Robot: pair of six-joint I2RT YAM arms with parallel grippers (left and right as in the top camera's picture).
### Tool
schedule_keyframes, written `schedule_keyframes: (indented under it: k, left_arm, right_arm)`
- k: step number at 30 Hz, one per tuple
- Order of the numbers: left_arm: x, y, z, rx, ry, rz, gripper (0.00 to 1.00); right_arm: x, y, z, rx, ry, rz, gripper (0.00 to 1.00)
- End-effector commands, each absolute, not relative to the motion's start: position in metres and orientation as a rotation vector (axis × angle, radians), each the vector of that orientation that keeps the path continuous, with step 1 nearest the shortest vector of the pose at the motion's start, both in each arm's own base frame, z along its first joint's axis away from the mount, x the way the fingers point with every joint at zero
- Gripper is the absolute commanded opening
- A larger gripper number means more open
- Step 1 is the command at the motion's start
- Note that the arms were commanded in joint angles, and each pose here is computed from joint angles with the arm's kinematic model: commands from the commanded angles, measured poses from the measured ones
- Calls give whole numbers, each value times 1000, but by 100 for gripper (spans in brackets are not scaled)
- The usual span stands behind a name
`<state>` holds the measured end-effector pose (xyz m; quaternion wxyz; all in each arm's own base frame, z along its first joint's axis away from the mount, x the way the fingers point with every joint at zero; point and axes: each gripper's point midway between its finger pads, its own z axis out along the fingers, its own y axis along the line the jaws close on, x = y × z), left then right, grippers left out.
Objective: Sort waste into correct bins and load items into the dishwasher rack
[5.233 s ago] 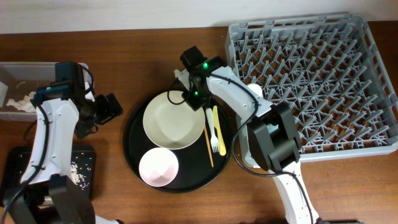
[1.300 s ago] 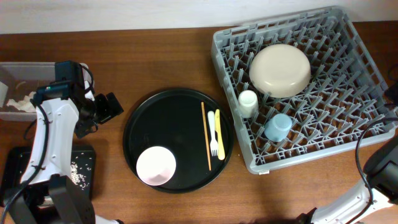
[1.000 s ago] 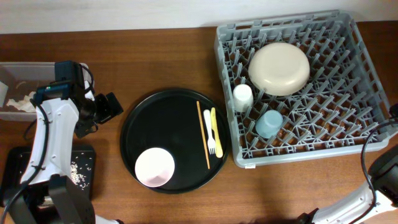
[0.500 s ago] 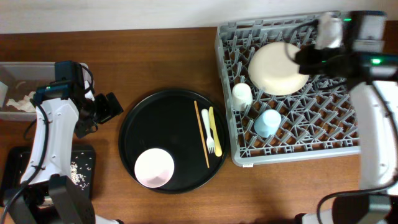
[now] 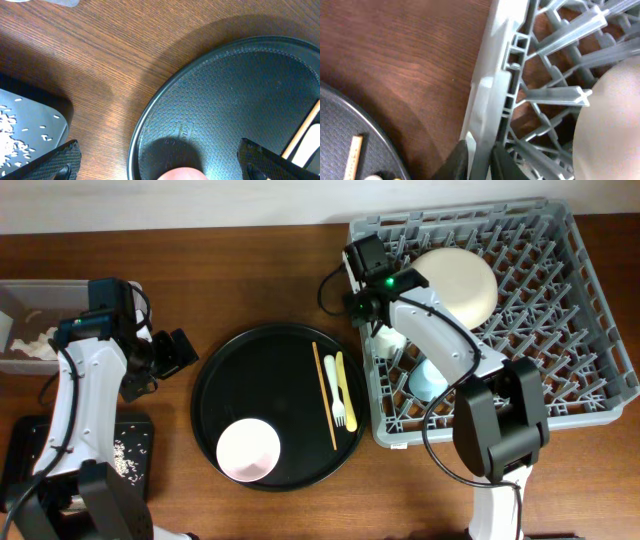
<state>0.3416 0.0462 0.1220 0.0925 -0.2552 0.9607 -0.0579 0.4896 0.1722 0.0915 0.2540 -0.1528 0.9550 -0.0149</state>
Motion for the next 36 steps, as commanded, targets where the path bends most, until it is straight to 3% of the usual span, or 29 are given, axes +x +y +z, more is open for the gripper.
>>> schedule_keyframes:
  k: [1,5,10,36]
  left_arm:
    - [343,46,128,-756,2835,-183,99]
    - [343,46,128,-756,2835,-183,99]
    - [343,46,128,-756,2835,-184,99]
    - [343,46,128,-756,2835,-183,99]
  right_arm:
    - [497,151,91,-272,2611,-51,4]
    - [503,133,91,-151,2625,-14,4]
    - [513,117,97,213,2562,-44,4]
    - [482,105,80,171,2710,-105,4]
